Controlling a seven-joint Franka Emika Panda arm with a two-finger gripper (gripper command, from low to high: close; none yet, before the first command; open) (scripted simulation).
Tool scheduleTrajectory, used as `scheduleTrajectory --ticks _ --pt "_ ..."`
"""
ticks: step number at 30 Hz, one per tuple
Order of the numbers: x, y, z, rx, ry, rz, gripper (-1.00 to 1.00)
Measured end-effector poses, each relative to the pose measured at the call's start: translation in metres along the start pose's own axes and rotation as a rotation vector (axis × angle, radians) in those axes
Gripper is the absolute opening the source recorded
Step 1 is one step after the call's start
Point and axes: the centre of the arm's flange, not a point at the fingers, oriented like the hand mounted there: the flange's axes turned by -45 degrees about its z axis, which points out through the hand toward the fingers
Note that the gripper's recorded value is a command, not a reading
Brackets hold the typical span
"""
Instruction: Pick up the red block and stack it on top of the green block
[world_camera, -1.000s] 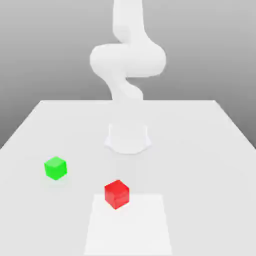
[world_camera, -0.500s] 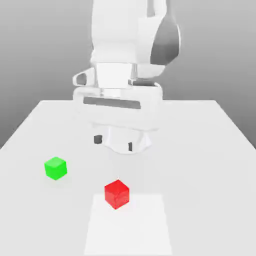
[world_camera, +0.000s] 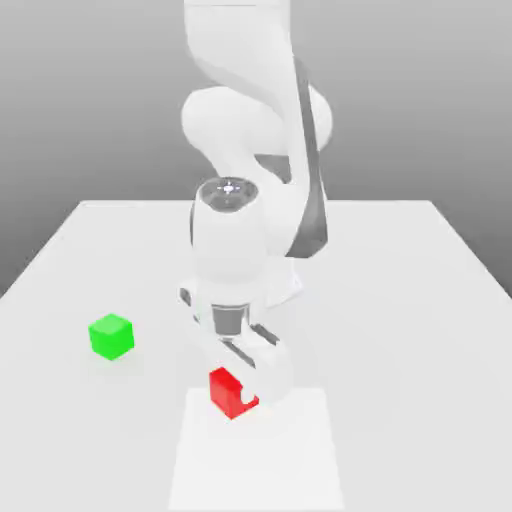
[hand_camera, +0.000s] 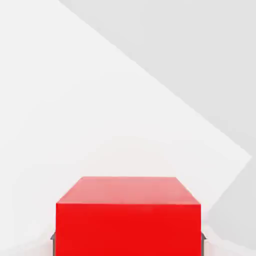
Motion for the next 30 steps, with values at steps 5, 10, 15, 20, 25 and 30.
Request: scheduleTrajectory --ticks 5,10,15,20,25,30 --pt "0.001 -0.002 -0.029 -0.001 0.0 -0.002 -1.0" --pt "0.009 0.011 -0.066 -0.003 0.003 0.016 -1.0" --pt "0.054 0.085 -0.085 -0.009 0.01 0.121 -1.0" --pt "0.076 0.172 -0.098 -0.009 0.008 0.233 -1.0" --pt "0.075 0.236 -0.096 0.007 -0.004 0.315 -1.0" --pt "0.077 0.238 -0.065 0.022 -0.011 0.318 -1.0"
